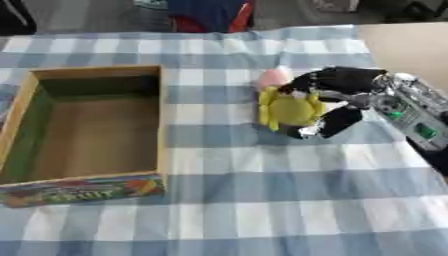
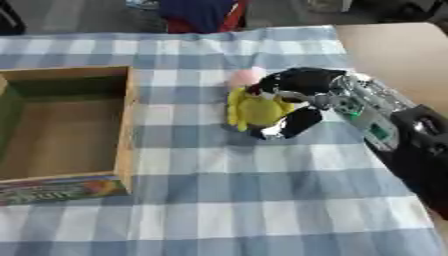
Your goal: Pick up objects on the table and place them in the box.
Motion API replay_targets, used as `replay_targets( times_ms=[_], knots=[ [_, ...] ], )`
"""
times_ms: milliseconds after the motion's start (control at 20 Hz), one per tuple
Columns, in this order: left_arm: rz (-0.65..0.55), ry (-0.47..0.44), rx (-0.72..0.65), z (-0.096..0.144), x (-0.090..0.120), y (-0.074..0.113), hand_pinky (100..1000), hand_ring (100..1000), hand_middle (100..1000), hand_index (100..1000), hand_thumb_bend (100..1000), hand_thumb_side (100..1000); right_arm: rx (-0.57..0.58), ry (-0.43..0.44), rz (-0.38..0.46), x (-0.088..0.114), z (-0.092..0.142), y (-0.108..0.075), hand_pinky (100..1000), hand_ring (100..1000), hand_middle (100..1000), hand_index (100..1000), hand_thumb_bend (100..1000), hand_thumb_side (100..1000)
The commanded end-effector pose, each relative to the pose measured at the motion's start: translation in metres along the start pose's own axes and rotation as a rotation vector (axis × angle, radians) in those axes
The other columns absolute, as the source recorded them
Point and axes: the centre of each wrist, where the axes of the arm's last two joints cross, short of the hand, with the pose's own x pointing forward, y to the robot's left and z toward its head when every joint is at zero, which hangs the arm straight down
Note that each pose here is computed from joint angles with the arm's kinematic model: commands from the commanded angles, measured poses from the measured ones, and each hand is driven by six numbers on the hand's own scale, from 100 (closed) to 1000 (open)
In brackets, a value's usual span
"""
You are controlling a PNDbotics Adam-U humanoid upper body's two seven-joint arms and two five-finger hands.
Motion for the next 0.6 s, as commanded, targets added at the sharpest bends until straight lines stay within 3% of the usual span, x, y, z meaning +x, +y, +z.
replay_targets(
  times_ms=[50, 600],
  knots=[
    [0.005, -0.036, -0.006, -0.0071, 0.0066, 0.0001, 373, 598, 534, 833, 439, 562, -0.019, 0.036, 0.028, -0.0082, 0.0089, -0.0109, 757, 895, 846, 1000, 416, 889],
    [0.008, -0.033, -0.007, -0.0064, 0.0065, -0.0005, 373, 599, 534, 818, 436, 561, -0.017, 0.060, 0.024, -0.0088, 0.0066, -0.0086, 754, 892, 827, 1000, 376, 917]
  ],
)
